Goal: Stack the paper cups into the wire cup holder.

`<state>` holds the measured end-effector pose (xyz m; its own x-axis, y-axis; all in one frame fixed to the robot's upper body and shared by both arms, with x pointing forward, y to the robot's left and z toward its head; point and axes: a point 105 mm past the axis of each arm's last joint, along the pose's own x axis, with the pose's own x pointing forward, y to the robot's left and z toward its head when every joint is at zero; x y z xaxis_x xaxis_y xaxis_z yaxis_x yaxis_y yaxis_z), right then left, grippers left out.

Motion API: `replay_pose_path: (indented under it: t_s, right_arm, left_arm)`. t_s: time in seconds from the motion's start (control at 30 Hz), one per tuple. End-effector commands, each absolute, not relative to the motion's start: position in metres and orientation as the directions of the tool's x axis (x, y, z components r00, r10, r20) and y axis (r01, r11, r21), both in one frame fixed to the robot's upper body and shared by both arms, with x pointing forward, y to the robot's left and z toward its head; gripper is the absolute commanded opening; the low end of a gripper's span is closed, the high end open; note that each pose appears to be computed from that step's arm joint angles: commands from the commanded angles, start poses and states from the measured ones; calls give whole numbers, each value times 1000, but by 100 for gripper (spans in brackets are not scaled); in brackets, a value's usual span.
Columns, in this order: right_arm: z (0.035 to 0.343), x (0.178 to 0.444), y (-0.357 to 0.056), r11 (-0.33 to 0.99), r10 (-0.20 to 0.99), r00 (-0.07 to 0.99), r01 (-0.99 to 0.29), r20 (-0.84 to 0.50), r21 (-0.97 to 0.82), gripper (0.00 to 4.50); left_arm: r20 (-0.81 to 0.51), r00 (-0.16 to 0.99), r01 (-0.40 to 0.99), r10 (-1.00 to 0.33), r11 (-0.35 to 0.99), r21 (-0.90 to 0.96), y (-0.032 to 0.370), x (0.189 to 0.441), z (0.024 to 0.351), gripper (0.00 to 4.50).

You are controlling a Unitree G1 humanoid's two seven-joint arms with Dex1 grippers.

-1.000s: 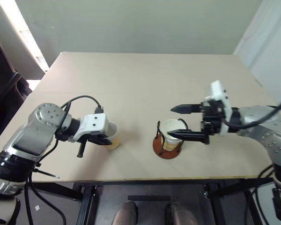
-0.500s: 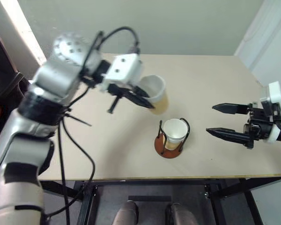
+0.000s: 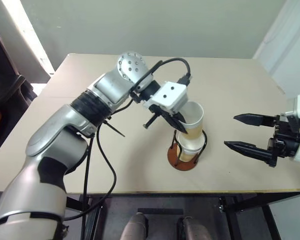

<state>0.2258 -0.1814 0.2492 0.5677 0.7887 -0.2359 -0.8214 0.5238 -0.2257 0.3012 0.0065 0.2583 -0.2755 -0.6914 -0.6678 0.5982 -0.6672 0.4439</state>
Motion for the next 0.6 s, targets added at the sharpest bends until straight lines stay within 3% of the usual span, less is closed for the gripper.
replay_pose_path:
  t_s: [0.03,0.6]
  right_arm:
    - [259,220,-183,537,767,598,-796,-231,-278,450]
    - [255,224,-190,560,720,635,-770,-279,-306,450]
  left_arm:
    - [-680,-326,533,-657,-722,442,4,290,261,2]
    - [-774,-290,435,-563,-798,417,-13,291,227,2]
